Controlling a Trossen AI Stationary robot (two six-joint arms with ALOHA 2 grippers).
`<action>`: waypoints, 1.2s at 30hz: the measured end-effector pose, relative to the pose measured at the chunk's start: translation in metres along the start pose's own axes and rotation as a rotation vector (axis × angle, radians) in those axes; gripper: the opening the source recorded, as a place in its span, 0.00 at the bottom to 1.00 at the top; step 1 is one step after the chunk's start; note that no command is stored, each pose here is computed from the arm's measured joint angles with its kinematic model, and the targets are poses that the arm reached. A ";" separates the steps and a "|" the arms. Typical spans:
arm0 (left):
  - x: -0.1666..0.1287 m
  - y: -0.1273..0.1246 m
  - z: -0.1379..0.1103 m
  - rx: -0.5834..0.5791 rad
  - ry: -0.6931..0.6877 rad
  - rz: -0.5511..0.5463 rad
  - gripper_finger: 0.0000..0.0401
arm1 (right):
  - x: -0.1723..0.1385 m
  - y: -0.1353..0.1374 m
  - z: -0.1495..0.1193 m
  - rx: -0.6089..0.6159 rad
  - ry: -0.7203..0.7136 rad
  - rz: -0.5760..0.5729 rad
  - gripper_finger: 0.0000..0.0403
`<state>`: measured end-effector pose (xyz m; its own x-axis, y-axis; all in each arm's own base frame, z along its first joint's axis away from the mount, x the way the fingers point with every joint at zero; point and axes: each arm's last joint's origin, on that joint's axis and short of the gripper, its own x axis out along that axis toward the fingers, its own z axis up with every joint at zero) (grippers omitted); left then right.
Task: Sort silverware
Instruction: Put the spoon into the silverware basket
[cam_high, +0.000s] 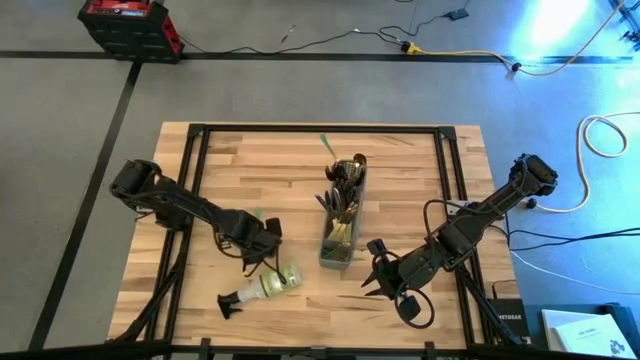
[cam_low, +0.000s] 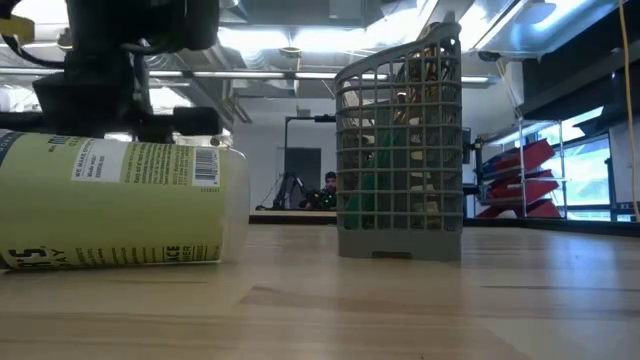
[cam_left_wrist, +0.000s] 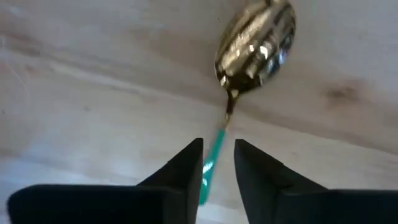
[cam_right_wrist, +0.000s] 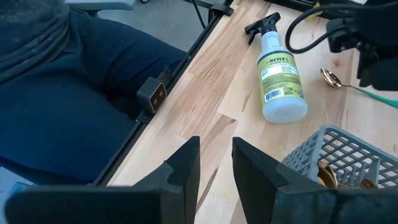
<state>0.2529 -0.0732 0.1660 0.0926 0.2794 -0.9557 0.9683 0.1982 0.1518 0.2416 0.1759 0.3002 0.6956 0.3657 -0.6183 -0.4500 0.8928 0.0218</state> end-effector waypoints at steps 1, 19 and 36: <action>0.002 0.001 0.002 0.010 -0.002 0.003 0.21 | 0.000 0.000 0.000 0.000 0.001 0.000 0.19; 0.029 0.006 0.005 0.110 0.032 -0.089 0.19 | 0.000 0.000 0.000 0.000 0.001 0.000 0.19; -0.018 0.022 0.012 -0.162 0.028 0.092 0.00 | -0.001 0.001 -0.004 0.085 0.055 0.059 0.19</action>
<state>0.2754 -0.0855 0.1833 0.1707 0.3289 -0.9288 0.9058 0.3187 0.2793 0.2378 0.1756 0.2973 0.6369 0.4052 -0.6559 -0.4385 0.8901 0.1241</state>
